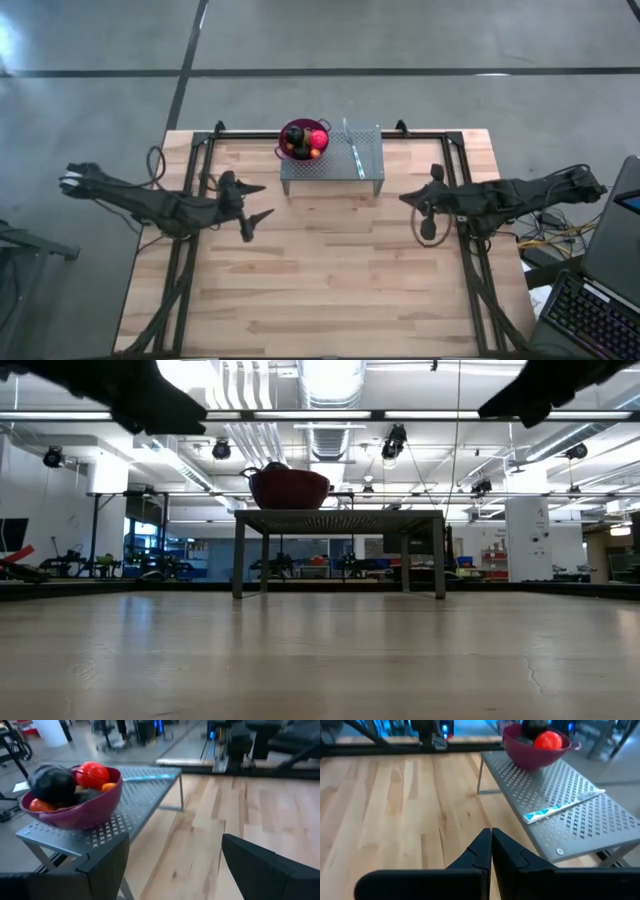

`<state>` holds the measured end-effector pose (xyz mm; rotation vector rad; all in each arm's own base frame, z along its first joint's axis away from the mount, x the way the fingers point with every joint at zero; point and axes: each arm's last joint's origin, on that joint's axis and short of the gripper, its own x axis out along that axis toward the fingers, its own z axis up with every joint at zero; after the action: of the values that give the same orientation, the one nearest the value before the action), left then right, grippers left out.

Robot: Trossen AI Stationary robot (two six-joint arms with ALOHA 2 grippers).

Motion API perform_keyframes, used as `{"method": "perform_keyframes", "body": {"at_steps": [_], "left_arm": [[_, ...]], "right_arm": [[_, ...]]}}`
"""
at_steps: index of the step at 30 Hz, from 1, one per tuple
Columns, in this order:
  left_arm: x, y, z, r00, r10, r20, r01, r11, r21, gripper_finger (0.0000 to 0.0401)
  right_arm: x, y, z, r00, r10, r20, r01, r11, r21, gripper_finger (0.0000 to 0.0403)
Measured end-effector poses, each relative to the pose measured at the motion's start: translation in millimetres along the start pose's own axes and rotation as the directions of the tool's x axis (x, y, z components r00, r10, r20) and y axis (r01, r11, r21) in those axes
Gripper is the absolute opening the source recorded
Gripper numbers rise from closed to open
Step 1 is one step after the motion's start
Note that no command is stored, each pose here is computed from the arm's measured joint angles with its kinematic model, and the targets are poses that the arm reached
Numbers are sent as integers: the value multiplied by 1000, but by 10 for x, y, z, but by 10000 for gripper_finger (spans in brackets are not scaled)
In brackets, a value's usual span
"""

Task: Pick & Place Fruit
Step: Return to Home Position

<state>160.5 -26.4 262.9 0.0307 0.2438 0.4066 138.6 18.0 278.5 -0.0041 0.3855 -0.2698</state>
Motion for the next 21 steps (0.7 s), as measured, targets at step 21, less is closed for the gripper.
{"method": "perform_keyframes", "body": {"at_steps": [21], "left_arm": [[-261, 253, -748, 979, -121, 167, 125, 992, -16, 321]], "right_arm": [[111, -184, -864, 965, 117, 236, -137, 988, 72, 8]]}}
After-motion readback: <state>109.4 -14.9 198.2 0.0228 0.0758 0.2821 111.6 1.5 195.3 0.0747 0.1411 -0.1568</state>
